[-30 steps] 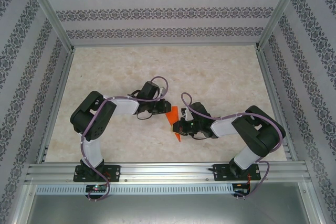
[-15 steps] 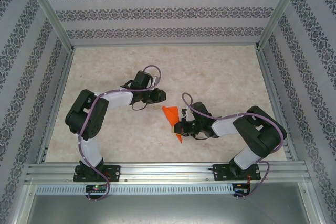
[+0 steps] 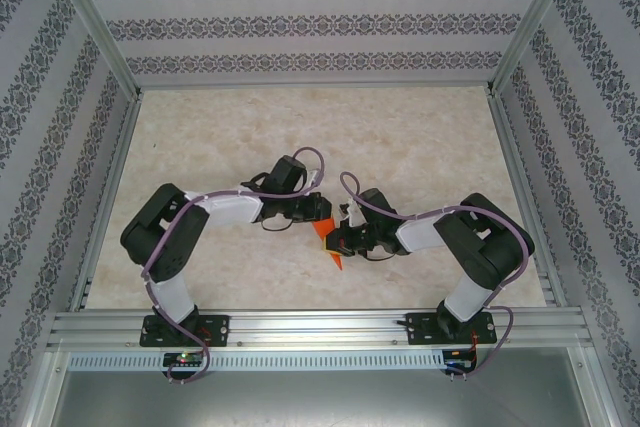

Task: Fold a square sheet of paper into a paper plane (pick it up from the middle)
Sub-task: Fold the wing for the fifth time at the center of the table.

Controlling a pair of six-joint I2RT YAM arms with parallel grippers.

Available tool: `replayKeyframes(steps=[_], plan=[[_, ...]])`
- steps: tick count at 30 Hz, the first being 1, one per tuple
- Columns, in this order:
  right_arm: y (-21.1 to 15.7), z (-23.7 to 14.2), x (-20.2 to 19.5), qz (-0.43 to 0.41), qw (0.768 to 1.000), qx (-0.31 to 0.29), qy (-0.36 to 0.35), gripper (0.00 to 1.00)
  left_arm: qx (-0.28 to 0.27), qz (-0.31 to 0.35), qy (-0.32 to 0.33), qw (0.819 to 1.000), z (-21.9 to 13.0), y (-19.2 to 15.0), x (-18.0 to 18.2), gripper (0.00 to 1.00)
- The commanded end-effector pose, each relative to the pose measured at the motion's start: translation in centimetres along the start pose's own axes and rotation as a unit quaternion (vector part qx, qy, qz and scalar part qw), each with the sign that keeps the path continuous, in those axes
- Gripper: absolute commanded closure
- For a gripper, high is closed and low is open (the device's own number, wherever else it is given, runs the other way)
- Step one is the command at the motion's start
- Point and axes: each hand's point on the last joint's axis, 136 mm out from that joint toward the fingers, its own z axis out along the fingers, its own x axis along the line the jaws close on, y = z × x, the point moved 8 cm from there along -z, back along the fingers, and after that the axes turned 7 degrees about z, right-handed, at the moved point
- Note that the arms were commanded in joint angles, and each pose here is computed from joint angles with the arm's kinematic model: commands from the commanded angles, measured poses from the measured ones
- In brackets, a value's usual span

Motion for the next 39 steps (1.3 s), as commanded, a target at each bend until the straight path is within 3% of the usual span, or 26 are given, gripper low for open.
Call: replayKeyframes(steps=[1,8,15,22,27,34,39], plan=[[-0.5,0.2,-2.8,0.045,0.998,-0.011,-0.053,0.99,-0.010,-0.007,-0.010,1.000,1.0,-0.1,0.2,0.80],[-0.6,0.1,-3.2,0.054,0.997,-0.015,-0.057,0.99,0.001,-0.011,0.002,1.000,2.1,-1.1,1.7,0.79],[-0.7,-0.5,-2.2,0.070,0.996,-0.021,-0.054,0.96,0.043,-0.044,0.096,0.993,3.2,-3.1,5.0,0.83],[1.3,-1.2,2.1,0.054,0.997,-0.057,-0.019,0.95,0.047,-0.050,0.092,0.993,3.1,-3.9,5.4,0.84],[2.4,-0.7,3.1,0.051,0.996,-0.066,-0.014,0.95,0.048,-0.048,0.089,0.994,3.2,-3.7,5.2,0.84],[2.4,1.2,2.1,0.064,0.996,-0.053,-0.040,0.95,0.043,-0.045,0.085,0.994,3.2,-3.2,4.8,0.84],[1.1,1.3,-0.8,0.084,0.990,-0.050,-0.098,0.95,0.039,-0.044,0.094,0.994,2.9,-3.1,4.8,0.84]])
